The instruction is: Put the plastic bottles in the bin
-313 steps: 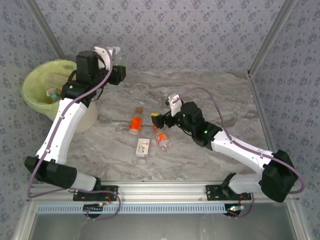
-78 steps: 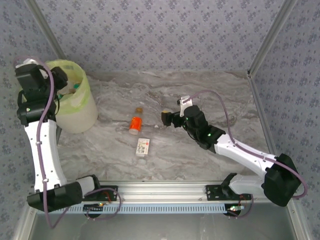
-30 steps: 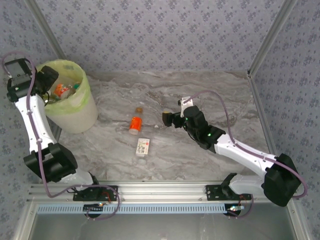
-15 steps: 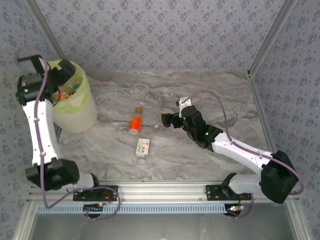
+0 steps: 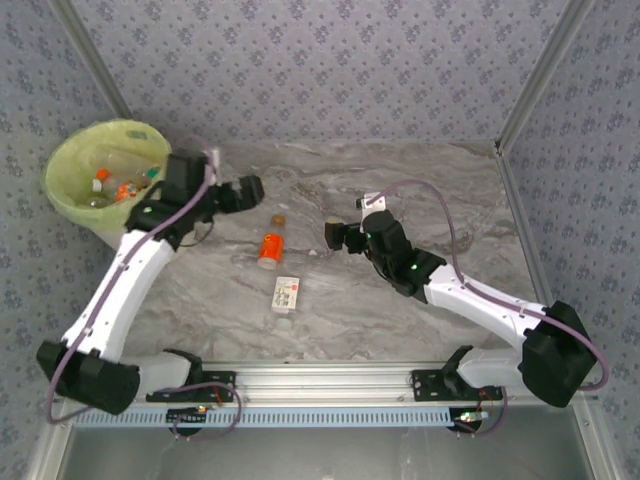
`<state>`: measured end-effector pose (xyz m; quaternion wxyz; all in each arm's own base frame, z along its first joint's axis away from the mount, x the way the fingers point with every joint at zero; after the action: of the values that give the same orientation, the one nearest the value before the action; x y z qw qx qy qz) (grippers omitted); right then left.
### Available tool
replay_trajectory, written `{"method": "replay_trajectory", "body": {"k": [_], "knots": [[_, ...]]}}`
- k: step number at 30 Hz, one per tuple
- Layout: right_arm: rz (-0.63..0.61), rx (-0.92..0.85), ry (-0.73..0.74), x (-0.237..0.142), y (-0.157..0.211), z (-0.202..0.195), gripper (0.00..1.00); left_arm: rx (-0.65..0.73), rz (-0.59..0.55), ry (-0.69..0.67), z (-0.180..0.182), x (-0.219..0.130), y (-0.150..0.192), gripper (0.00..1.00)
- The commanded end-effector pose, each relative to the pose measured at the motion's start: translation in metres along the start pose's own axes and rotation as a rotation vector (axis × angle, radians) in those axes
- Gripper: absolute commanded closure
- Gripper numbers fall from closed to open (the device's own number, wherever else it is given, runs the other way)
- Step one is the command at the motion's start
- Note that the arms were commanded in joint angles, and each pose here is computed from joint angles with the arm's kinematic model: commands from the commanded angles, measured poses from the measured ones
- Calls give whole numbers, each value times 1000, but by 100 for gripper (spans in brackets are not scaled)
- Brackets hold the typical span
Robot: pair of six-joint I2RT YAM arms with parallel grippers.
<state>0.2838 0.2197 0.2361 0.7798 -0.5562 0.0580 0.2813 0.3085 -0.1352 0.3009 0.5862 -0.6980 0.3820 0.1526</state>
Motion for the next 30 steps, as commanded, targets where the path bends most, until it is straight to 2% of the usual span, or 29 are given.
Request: {"method": "replay_trajectory", "body": {"k": [1, 4, 7, 8, 15, 19, 23, 26, 30], "knots": [[-11, 34, 44, 0, -6, -5, 0, -1, 120, -91, 1, 40, 23, 1], [-5, 38, 50, -2, -5, -6, 0, -4, 237, -128, 7, 78, 45, 1], [-2, 44, 63, -5, -3, -10, 0, 6, 322, -152, 12, 109, 58, 6], [-2, 45, 69, -6, -2, -11, 0, 11, 375, -159, 14, 118, 66, 8], [-9, 57, 95, -11, 0, -19, 0, 35, 552, -158, 22, 165, 101, 19], [-5, 58, 99, -12, 1, -19, 0, 44, 590, -167, 26, 181, 112, 23], [-6, 62, 101, -11, 1, -20, 0, 40, 609, -168, 29, 191, 121, 33], [-4, 60, 102, -11, 1, -20, 0, 46, 612, -168, 29, 192, 121, 41], [-4, 56, 101, -11, 0, -20, 0, 64, 563, -168, 26, 181, 108, 47]]}}
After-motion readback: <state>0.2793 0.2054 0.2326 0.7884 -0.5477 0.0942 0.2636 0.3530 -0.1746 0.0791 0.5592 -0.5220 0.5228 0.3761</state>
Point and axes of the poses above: each hand's point on the last joint's axis, 136 mm out from that joint toward the fingers, its own x axis out along the fingers, its own z axis along the line the jaws close on, y = z × x, the point moved 5 cm from there along -x, back along the fingers, and after that the axes turned 10 degrees about x, right-handed, at the moved point
